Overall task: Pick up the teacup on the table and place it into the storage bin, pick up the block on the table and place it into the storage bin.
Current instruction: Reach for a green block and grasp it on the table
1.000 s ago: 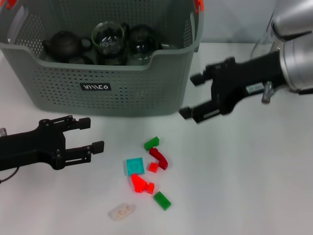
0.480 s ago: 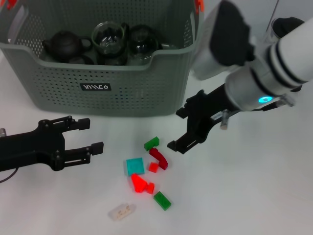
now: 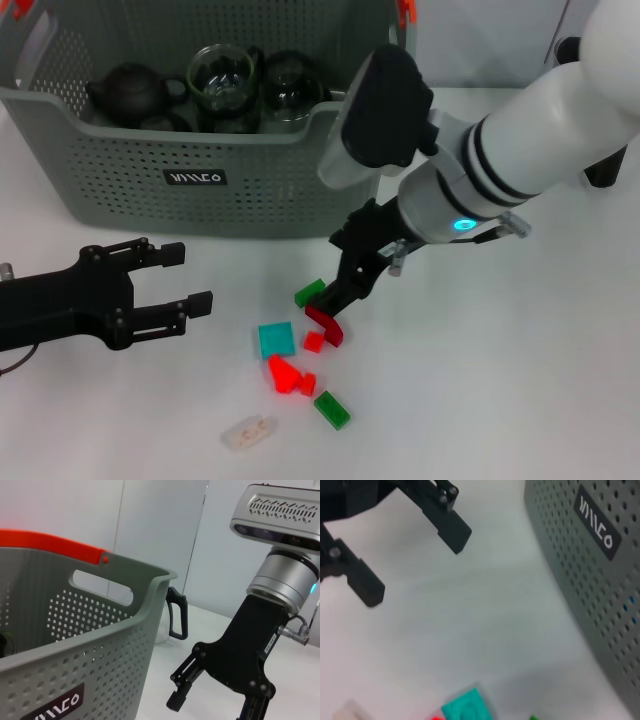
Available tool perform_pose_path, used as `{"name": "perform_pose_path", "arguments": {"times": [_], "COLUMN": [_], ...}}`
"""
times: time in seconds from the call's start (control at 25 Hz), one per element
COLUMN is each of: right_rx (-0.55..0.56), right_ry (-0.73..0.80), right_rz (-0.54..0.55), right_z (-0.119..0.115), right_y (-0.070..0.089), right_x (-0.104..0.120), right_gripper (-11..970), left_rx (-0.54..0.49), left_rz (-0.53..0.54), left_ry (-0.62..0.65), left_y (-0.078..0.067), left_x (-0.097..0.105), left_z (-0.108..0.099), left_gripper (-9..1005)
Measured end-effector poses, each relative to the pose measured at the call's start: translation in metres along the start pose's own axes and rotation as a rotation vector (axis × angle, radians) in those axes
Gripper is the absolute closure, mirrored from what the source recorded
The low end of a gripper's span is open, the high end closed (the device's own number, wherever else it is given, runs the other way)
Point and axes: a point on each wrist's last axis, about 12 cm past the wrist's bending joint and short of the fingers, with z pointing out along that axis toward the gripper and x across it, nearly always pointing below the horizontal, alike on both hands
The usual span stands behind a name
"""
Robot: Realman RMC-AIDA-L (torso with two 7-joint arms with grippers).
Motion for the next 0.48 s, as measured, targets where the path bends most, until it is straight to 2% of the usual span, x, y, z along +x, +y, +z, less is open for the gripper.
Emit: {"name": "perform_pose_path", "arguments": {"times": [0.48], "right_rx": [0.014], "right_ry": [-0.039], "right_rz": [0.173], "right_z": [0.014], "right_y": [0.005], "right_x": [-0.004], "right_gripper": [78], "left_rx": [0.002], "left_rz": [0.000], "left_ry": [-0.002], "left_y": [0.000], "left_x": [0.000], "left_z": [0.001], "left_gripper": [233]}}
